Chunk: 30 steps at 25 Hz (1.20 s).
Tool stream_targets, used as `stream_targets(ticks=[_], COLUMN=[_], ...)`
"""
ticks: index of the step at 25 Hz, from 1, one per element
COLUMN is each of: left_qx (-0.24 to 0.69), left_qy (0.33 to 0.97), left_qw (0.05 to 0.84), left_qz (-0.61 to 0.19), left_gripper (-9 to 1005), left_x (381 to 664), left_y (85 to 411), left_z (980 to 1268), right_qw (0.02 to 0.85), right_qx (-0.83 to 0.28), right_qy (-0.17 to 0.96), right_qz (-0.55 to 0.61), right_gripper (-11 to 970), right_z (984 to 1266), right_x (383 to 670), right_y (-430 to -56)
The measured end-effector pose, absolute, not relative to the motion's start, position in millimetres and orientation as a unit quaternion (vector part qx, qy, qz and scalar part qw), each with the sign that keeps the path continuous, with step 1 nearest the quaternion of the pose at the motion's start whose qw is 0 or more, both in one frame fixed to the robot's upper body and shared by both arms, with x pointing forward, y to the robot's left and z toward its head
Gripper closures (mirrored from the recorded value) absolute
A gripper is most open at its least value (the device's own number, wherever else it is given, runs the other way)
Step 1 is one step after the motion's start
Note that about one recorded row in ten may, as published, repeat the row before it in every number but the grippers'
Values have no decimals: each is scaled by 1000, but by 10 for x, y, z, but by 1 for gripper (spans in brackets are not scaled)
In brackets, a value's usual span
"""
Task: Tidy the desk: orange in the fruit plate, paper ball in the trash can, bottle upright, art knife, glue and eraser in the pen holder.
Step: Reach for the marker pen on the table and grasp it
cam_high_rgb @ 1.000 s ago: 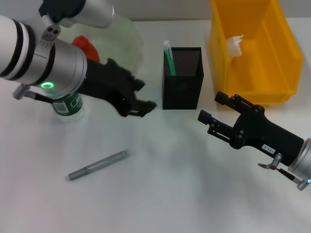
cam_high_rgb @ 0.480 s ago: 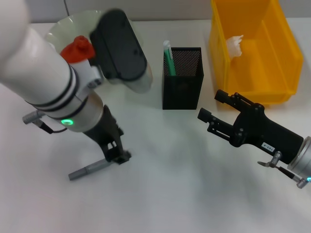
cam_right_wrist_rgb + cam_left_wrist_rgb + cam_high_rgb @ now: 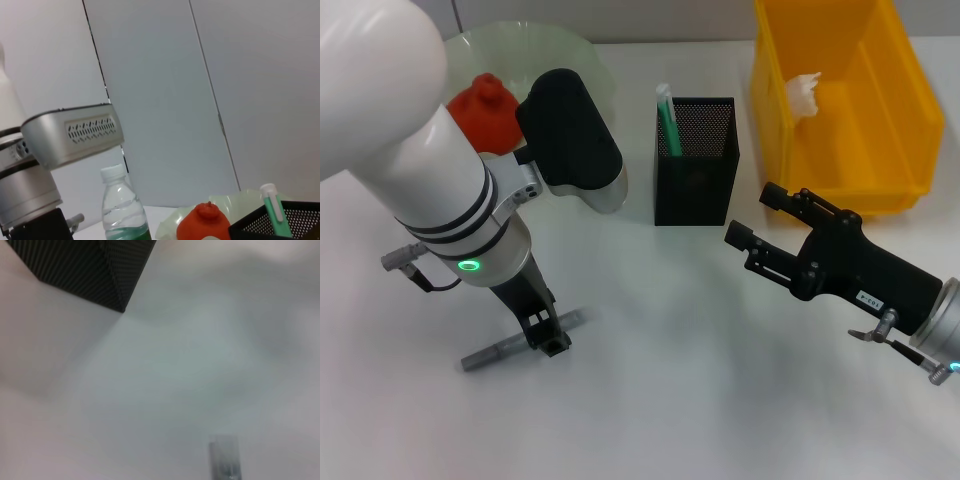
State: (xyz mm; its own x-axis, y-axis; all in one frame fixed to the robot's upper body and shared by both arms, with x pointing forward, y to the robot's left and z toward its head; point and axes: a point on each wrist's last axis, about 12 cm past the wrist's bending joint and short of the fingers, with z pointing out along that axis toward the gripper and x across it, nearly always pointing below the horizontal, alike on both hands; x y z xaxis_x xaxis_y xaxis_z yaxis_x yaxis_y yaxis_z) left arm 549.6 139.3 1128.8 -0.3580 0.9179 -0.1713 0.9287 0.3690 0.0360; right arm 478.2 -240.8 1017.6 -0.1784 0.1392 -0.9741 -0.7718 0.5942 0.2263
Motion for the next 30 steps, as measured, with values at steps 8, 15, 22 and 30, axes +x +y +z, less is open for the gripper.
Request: stream_targets(ticks=[8,15,22,30], left_qx=[554,556,553,550], left_qy=[829,828,830,832], left_qw=[73,71,69,68], left_qz=[-32,-30,-32,-31], left_gripper=[482,540,678,735], left_x=[5520,5512,5503,5498], left_y=[1425,1423,1429,1437], left_z=[11226,11213,11201,11192], right_qw=[595,595,594,592], right_qx=[-239,-238,-236,-232], right_qy=[665,665,666,666], right_qz=[383,384,385,388], right_gripper=[207,208,208,207], right_z=[10182,10181,10173,10164], right_x=[4793,4792,4776,4752], right_y=[-2401,-2402,-2407,-2401])
